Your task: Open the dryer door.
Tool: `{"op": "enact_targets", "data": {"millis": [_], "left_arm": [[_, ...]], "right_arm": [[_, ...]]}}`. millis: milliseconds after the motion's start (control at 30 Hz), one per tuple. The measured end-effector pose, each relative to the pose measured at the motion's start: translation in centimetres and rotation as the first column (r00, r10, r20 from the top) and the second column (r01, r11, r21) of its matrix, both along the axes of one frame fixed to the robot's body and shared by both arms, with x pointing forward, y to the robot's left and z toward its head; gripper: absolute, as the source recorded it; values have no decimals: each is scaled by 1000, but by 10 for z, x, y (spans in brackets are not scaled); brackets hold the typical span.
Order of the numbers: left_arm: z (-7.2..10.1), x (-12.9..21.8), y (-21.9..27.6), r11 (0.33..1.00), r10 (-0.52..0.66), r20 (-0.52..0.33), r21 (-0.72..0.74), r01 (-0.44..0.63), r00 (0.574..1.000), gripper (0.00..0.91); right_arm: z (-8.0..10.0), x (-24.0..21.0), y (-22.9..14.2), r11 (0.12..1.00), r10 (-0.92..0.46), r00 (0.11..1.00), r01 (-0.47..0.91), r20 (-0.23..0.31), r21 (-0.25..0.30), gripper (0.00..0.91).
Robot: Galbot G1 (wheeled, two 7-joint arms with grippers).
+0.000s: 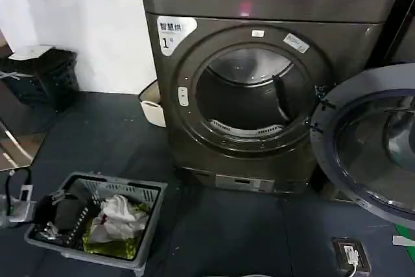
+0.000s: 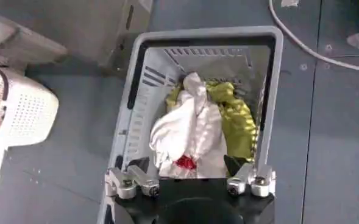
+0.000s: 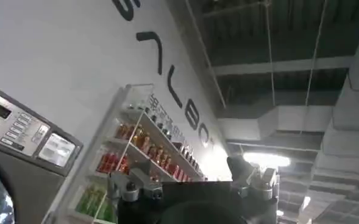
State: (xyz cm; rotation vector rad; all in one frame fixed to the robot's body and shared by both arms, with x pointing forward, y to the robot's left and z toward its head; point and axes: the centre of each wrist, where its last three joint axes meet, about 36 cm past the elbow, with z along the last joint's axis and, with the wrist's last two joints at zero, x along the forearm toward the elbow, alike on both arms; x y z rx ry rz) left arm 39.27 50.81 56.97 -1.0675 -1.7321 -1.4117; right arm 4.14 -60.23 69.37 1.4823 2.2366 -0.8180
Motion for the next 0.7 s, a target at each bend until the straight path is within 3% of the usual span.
{"op": "enact_targets", "data": {"millis": [700], "left_arm": [[3,2,-2,1000,-1,-5,15,1,1000,907]], "right_arm": [[0,-1,1,1000,-5,1000,5,-12,-2,907]]}}
